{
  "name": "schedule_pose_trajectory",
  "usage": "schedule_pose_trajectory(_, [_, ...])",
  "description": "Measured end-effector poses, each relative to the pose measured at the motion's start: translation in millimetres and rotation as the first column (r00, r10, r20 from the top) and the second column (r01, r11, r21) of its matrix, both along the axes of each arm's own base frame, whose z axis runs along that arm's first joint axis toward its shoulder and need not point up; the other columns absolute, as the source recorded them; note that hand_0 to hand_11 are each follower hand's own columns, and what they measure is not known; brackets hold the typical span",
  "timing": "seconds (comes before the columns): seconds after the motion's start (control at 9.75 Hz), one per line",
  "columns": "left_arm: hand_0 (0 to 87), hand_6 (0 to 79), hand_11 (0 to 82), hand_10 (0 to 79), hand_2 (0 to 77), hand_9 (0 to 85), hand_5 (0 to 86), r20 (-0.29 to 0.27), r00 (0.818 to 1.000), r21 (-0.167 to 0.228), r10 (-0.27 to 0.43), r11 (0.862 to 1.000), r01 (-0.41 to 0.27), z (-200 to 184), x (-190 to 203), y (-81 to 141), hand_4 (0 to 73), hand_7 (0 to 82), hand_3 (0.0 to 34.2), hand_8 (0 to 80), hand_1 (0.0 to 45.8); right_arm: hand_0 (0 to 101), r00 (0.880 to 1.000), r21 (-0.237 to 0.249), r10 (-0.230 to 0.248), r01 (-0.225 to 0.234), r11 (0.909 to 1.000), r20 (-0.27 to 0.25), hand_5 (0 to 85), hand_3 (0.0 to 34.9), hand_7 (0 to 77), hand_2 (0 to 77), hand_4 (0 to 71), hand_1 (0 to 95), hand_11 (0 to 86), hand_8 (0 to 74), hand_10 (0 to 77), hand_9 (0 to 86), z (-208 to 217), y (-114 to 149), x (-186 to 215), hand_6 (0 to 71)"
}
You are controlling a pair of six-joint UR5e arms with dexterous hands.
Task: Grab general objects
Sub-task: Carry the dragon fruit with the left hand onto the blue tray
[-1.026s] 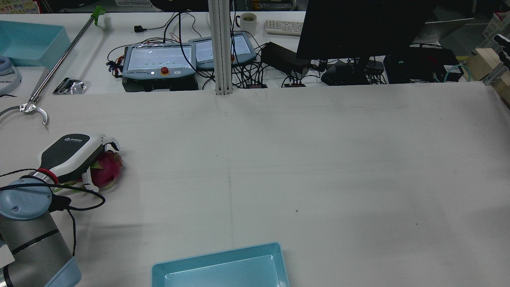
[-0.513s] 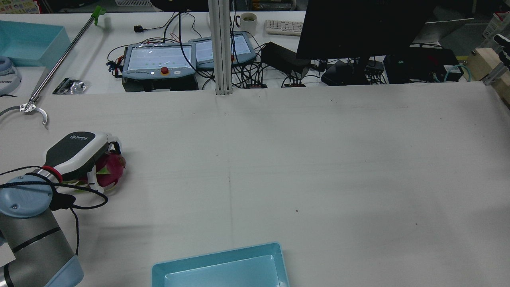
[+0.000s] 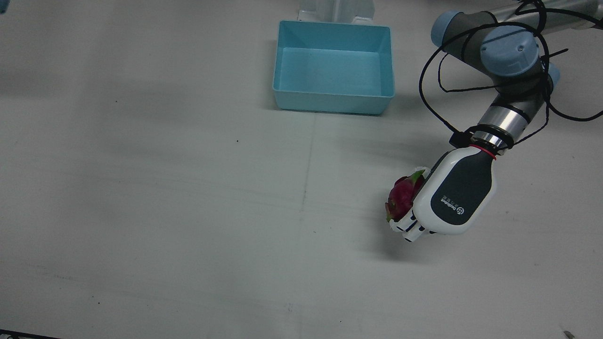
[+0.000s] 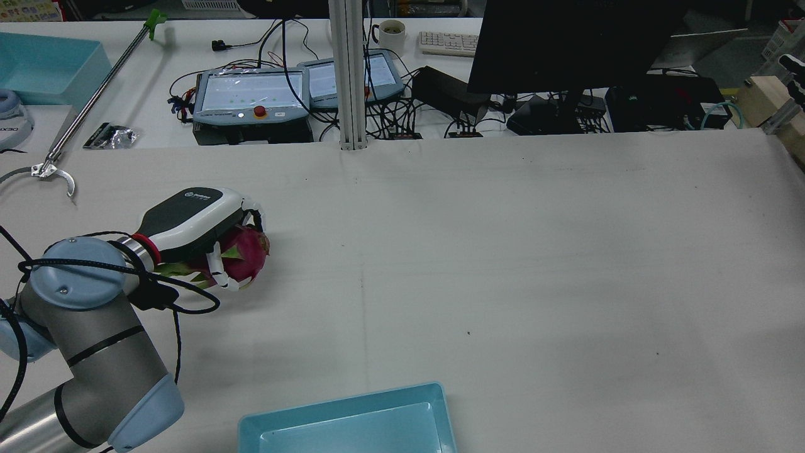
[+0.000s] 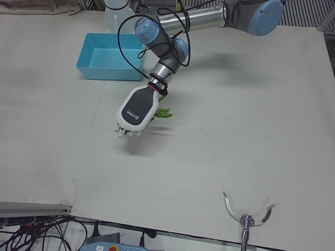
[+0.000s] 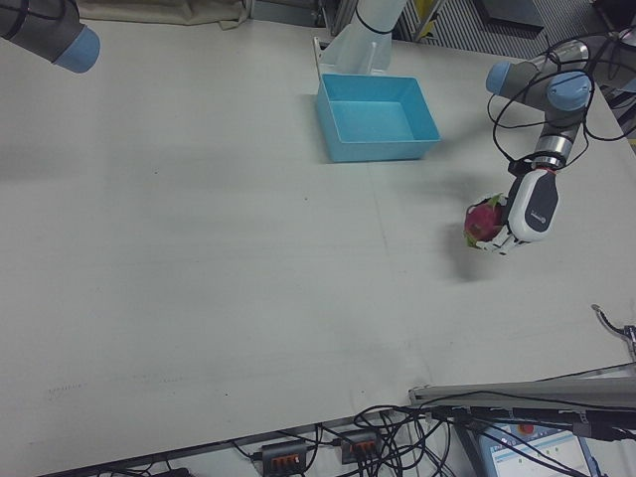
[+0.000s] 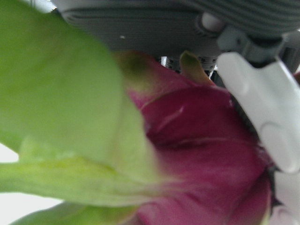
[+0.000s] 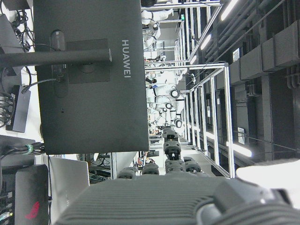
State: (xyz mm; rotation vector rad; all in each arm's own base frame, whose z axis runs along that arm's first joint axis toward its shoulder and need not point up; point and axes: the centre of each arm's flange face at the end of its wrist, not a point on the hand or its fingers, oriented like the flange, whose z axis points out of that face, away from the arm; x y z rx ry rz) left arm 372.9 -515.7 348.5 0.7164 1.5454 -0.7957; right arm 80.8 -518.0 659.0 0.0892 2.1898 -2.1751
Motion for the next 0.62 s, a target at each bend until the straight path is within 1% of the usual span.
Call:
schedule_pose_trajectory(0.1, [55.7,33.8,69.3,70.4,35.5,78.0,38.7,-0.024,0.998,0.028,0.057,0.998,-0.056,-27,11,-1,27.8,69.8,0.0,63.8,0.0,0,1.0,0.0,0.0,0.0,1.0,0.0,0.0,0.0,0.0,1.6,0.0,6.5,0.5,0.0,0.0,1.1,0,0,0,0.0])
schedule_pose_trajectory(0.21, [54.0,33.8,69.3,70.4,35.5,77.4,38.2,-0.046,0.992,0.061,0.117,0.992,-0.115,-54,21,-1,28.9,69.8,0.0,63.8,0.0,0,1.0,0.0,0.0,0.0,1.0,0.0,0.0,0.0,0.0,1.6,0.0,6.0,0.5,0.0,0.0,1.1,0,0,0,0.0])
schedule_pose_trajectory(0.41, [53.8,34.4,69.3,70.4,36.0,77.4,36.5,-0.07,0.972,0.117,0.225,0.969,-0.216,-97,38,2,31.6,69.8,0.0,64.4,0.0,0,1.0,0.001,0.0,0.0,1.0,0.0,0.0,0.0,0.0,1.6,0.0,6.5,0.5,0.0,0.0,1.1,0,0,0,0.0])
schedule_pose_trajectory(0.51, [53.8,34.4,69.3,70.4,36.0,77.4,36.5,-0.073,0.961,0.136,0.267,0.957,-0.256,-111,43,4,31.6,69.8,0.0,64.4,0.0,0,1.0,0.001,0.0,0.0,1.0,0.0,0.0,0.0,0.0,1.6,0.0,6.5,0.5,0.0,0.0,1.1,-1,0,0,0.0])
schedule_pose_trajectory(0.62, [53.5,34.9,69.3,70.4,36.0,76.9,36.0,-0.072,0.951,0.148,0.302,0.946,-0.289,-120,47,6,33.3,69.8,0.0,65.4,0.0,0,1.0,0.001,0.0,0.0,1.0,0.0,0.0,0.0,0.0,1.6,0.0,6.5,0.5,0.0,0.0,1.1,-1,0,0,0.0])
